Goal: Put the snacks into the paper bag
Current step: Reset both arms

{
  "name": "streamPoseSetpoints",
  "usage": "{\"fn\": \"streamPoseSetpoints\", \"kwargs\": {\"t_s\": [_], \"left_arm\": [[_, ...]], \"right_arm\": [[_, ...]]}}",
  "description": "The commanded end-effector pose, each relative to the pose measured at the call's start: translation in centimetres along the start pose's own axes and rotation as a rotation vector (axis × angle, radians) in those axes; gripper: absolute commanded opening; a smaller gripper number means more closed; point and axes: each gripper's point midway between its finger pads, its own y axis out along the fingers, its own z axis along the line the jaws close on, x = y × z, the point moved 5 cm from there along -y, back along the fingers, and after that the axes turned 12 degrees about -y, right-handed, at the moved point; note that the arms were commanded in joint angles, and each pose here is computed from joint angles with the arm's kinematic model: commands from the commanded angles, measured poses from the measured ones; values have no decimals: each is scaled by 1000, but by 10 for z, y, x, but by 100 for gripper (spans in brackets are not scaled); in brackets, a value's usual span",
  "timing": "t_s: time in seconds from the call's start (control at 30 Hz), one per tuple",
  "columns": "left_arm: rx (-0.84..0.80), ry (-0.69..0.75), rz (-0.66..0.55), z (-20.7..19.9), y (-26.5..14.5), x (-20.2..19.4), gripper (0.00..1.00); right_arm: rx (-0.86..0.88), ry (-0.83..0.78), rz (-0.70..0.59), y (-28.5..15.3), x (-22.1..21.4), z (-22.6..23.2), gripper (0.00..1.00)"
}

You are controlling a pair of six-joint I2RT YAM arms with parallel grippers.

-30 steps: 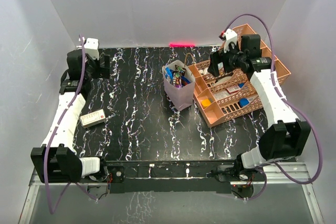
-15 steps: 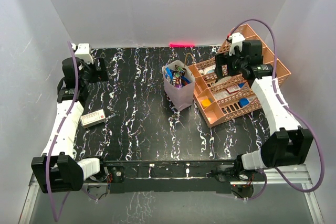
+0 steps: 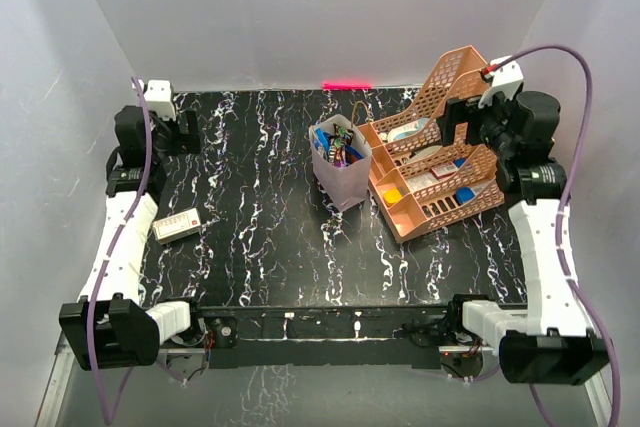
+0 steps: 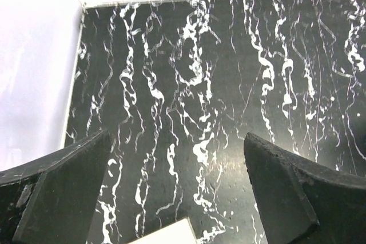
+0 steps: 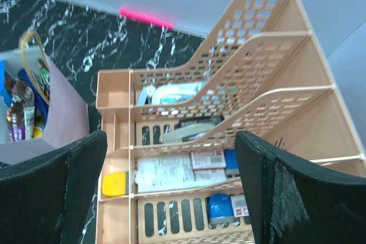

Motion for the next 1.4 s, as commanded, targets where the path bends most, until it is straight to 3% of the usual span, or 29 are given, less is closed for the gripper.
{"fn": "streamPoseSetpoints", "kwargs": {"t_s": [0.0,0.17,0.4,0.7,1.0,1.37], "left_arm": [[-16,39,-178,-6,-29,65,98],[-65,-24,-265,-17,-58,96,98],[-85,-75,-219,-20,-65,77,98],[-121,-47,-193,-21,-72,47,98],[-99,-13,-190,-20,-91,62,98],[-75,-33,-163,-15,-85,58,98]], "right_arm": [[-119,-63,-188,-31,55,-17,98],[-98,-62,-213,-44,64,-12,98],[110,-115,-235,-57,59,19,98],[41,-59,-243,-59,56,13,99],[-109,-15,-190,-52,44,-8,98],[-121,-11,-169,-55,36,-9,98]]}}
